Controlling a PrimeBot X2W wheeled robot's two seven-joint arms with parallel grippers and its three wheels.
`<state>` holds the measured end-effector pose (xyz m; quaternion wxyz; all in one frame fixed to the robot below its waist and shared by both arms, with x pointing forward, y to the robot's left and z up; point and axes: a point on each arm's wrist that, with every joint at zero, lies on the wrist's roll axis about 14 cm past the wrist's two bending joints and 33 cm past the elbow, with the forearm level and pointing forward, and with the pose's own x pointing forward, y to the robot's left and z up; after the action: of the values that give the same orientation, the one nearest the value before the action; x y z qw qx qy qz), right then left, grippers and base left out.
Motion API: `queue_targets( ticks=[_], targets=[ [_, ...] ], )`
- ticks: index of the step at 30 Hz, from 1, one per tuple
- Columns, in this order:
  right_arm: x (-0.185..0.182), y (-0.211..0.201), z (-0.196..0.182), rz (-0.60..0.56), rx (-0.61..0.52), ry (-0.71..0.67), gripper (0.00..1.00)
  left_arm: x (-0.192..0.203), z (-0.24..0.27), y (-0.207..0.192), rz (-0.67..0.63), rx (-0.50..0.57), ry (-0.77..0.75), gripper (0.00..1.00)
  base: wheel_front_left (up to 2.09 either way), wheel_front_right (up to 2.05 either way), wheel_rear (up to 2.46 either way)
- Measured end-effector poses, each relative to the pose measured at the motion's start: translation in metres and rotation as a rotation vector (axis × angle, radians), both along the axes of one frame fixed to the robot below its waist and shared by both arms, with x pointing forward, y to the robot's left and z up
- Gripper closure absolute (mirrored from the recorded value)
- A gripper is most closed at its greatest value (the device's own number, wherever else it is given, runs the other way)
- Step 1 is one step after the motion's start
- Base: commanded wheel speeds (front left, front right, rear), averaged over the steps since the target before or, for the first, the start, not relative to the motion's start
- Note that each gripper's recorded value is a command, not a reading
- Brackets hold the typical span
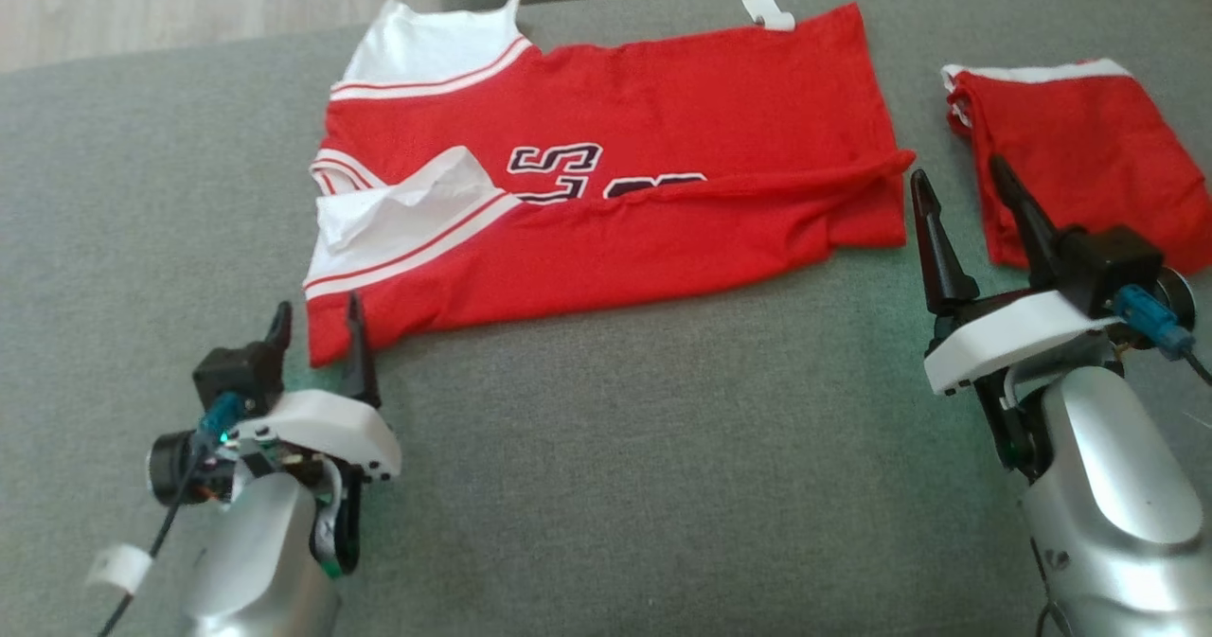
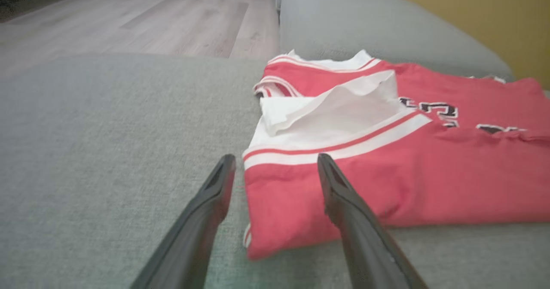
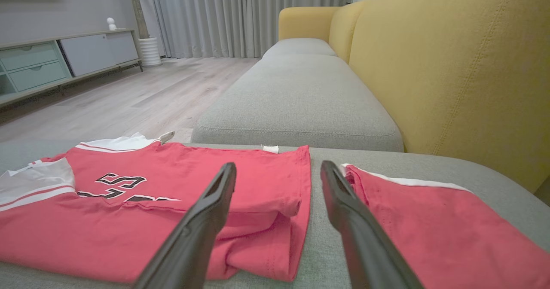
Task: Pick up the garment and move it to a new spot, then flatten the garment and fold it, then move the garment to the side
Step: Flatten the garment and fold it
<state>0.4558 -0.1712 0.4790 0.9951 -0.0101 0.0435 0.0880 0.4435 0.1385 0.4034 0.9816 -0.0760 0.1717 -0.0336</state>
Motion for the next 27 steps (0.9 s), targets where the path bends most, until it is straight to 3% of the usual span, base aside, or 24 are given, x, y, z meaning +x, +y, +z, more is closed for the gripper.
queue_targets(
  ticks=[6, 12, 14, 19, 27],
  targets=[
    [0.0, -0.001, -0.008, -0.005, -0.001, 0.022, 0.0, 0.001, -0.037, 0.008, 0.014, 0.052, 0.155, 0.0, 0.0, 0.0, 0.0],
    [-0.001, -0.004, -0.013, -0.015, 0.0, 0.034, 0.0, 0.011, -0.047, 0.006, 0.005, 0.068, 0.21, 0.04, 0.0, 0.0, 0.0],
    [-0.001, -0.004, -0.015, -0.015, -0.003, 0.046, 0.0, 0.013, -0.047, 0.005, 0.0, 0.067, 0.217, 1.0, 0.0, 0.0, 0.0],
    [-0.001, -0.001, -0.021, -0.006, -0.008, 0.084, 0.0, 0.017, -0.036, 0.005, 0.008, 0.057, 0.152, 1.0, 0.0, 0.0, 0.0],
    [-0.003, 0.001, -0.04, -0.031, 0.001, 0.205, 0.0, 0.035, 0.024, 0.003, 0.002, 0.009, -0.11, 1.0, 0.0, 0.0, 0.0]
  ],
)
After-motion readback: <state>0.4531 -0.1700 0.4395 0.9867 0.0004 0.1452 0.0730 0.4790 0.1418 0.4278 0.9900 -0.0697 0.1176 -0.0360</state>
